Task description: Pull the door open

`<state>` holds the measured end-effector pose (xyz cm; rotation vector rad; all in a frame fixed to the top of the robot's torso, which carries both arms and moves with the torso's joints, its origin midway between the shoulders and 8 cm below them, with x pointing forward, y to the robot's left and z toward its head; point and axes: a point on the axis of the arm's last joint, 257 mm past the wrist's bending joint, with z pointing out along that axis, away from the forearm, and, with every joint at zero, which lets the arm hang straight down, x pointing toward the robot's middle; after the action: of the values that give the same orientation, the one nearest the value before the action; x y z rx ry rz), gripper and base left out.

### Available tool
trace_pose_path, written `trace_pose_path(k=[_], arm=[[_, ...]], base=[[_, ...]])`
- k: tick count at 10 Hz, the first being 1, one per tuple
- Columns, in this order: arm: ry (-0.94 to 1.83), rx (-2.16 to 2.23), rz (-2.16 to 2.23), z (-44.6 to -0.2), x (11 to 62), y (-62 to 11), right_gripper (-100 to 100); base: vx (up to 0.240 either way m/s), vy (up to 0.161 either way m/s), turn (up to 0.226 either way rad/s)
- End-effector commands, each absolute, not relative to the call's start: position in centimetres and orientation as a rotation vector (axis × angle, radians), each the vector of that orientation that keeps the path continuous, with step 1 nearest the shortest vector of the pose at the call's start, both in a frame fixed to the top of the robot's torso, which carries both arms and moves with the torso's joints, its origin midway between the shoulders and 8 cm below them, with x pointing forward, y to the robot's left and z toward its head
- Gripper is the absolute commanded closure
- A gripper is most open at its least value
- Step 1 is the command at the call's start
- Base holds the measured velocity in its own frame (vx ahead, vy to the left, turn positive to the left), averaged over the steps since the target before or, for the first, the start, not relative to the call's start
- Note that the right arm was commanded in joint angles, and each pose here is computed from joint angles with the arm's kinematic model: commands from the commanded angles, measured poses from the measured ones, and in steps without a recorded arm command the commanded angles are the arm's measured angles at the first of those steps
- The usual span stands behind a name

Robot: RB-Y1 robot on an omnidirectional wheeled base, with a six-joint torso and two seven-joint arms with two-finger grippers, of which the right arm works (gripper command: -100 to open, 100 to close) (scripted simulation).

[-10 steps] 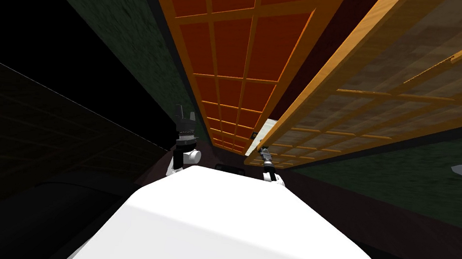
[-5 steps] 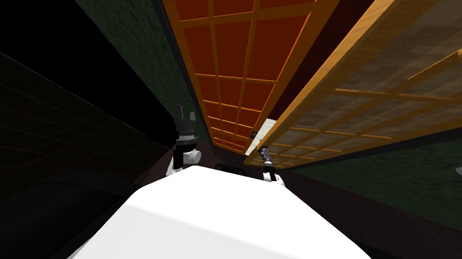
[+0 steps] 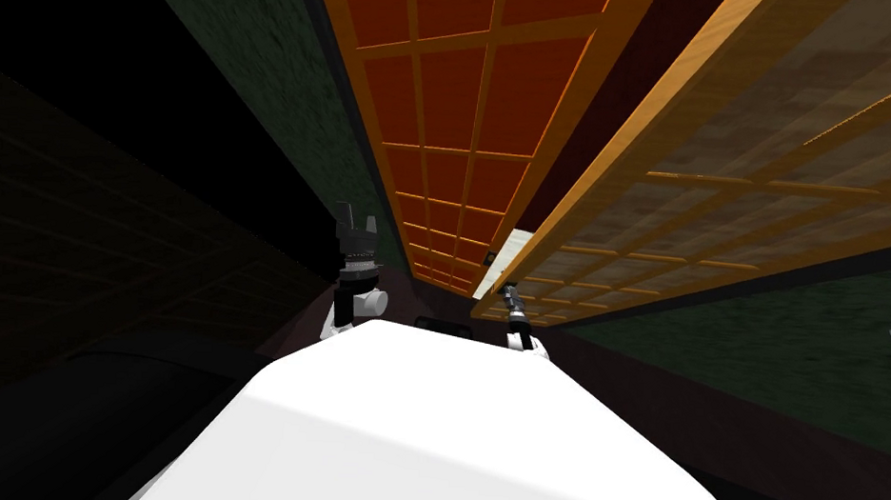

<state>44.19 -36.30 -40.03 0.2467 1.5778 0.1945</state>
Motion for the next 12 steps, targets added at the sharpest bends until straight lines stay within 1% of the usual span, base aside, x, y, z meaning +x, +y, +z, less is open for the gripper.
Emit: trace_pose_path(k=[1, 12], arm=[[1.569, 0.288, 0.232, -39.97, 44.21, -36.22, 100], [1.495, 0.544, 0.451, -39.57, 44.31, -36.58, 100]], base=[[-0.028, -0.012, 0.041], [-0.042, -0.025, 0.055]])
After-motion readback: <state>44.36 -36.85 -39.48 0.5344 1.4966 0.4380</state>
